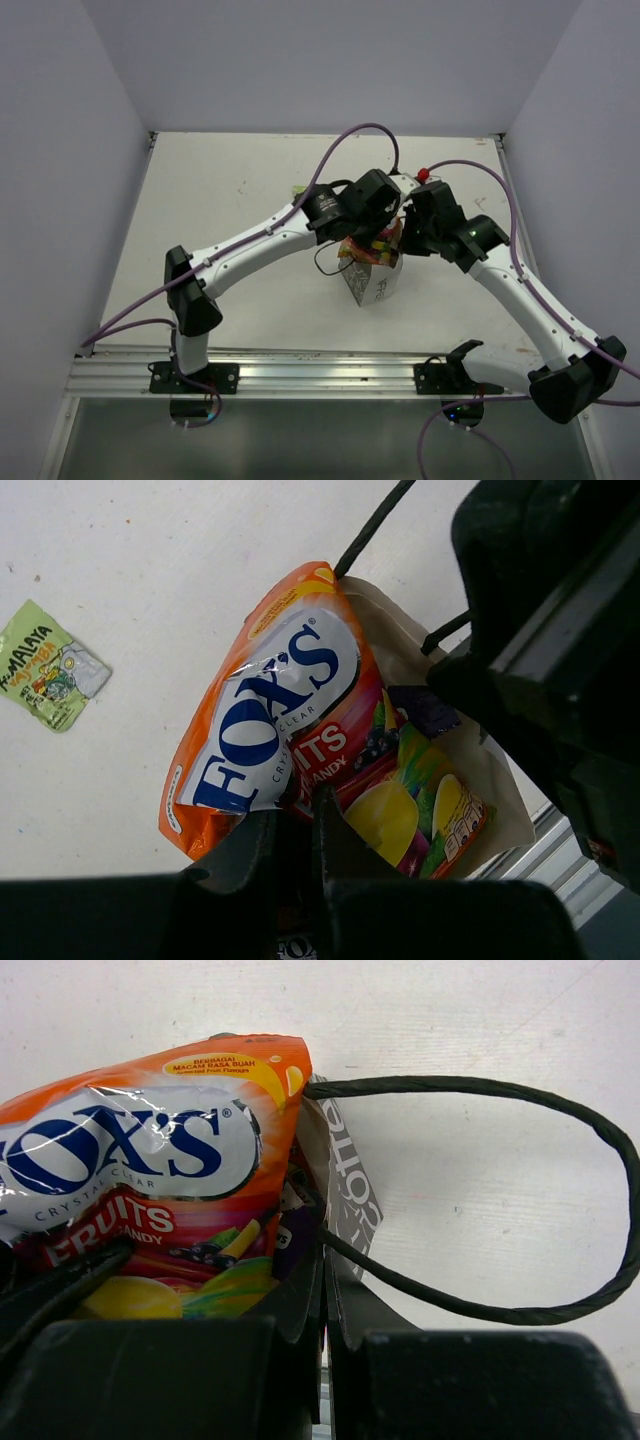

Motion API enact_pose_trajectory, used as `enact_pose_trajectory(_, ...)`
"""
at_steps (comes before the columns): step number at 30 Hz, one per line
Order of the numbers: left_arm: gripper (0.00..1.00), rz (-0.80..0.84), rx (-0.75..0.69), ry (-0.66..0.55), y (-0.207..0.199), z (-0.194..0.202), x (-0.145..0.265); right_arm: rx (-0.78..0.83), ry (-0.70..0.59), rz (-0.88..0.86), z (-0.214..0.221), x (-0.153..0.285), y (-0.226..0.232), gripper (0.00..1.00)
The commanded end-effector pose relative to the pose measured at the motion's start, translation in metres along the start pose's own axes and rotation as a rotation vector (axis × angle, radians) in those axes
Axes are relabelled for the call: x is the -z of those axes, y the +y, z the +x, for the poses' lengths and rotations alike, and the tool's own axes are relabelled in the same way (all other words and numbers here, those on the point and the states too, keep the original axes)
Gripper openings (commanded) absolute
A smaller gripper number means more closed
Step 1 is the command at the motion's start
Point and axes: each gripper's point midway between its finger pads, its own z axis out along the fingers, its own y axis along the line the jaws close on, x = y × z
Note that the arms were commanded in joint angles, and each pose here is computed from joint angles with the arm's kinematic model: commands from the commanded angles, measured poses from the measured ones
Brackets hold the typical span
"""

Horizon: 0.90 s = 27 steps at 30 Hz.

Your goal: Place the snacks into the paper bag

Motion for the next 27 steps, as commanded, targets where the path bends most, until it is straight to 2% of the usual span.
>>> enact_pose_trajectory(1,0.0,0.064,-0.068,0.107,-0.024,0.025,-0.01,0.004,-0.006,-0.003,0.002,0.002,-0.002,0.0)
enact_pose_trajectory(12,0.0,0.092,-0.104,0.215,-0.032,0.053,-0.039,0.006,-0.019,-0.01,0.0,0.006,-0.002,0.0)
enact_pose_trajectory(22,0.0,0.078,-0.114,0.339,-0.023,0.098,-0.026,0.006,-0.016,-0.012,0.001,0.005,-0.002,0.0)
enact_pose_trajectory(27,0.0,0.038,-0.11,0.254,-0.01,0.08,0.003,0.004,-0.016,-0.015,0.001,0.005,-0.002,0.0)
